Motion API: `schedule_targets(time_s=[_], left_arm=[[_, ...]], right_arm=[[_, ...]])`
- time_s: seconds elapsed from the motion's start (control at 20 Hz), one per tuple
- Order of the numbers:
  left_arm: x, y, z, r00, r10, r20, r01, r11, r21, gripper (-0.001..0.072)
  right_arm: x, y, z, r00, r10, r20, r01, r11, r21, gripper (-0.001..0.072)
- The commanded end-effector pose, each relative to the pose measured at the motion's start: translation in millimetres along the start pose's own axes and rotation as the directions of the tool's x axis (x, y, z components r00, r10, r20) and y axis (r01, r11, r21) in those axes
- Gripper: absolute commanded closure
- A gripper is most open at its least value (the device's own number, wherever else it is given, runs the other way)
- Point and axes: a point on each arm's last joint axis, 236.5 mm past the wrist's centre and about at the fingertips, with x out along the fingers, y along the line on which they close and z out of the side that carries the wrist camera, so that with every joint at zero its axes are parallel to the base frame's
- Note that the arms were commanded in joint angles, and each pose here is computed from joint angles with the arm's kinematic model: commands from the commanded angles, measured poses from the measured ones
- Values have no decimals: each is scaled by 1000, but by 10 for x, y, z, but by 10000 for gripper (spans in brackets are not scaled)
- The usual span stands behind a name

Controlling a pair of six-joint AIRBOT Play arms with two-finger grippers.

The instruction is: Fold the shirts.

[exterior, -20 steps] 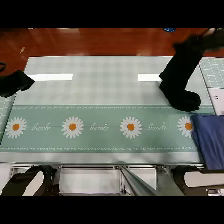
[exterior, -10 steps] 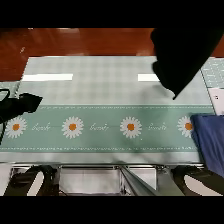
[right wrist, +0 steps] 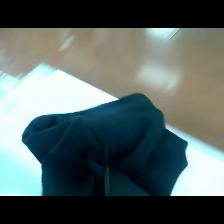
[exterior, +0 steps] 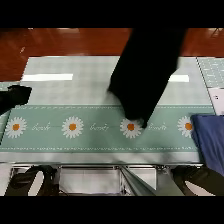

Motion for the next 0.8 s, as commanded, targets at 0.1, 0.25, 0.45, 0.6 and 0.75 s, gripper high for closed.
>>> schedule_targets(time_s=[0.1, 0.25, 0.45, 0.6, 0.75], left_arm=[[-16, -39, -133, 998, -20, -58, 18, 999, -28, 200], [-18, -35, -155, 998, -18, -68, 16, 1000, -23, 200], [19, -58, -250, 995, -36, -95, 31, 999, -44, 200], [75, -9, -520, 983, -31, -181, 22, 998, -56, 200], [44, 17, -1071, 925, -41, -379, 33, 999, -28, 200]], right_arm=[[1299, 1039, -1658, 896, 258, -361, -217, 965, 149, 682], [1887, 1421, -2428, 816, 354, -457, -239, 926, 292, 681], [2266, 1650, -2619, 792, 450, -413, -263, 862, 434, 307], [2129, 1030, -2256, 843, 373, -388, -204, 888, 412, 307], [1529, -351, -1920, 914, 112, -389, 47, 926, 375, 307]])
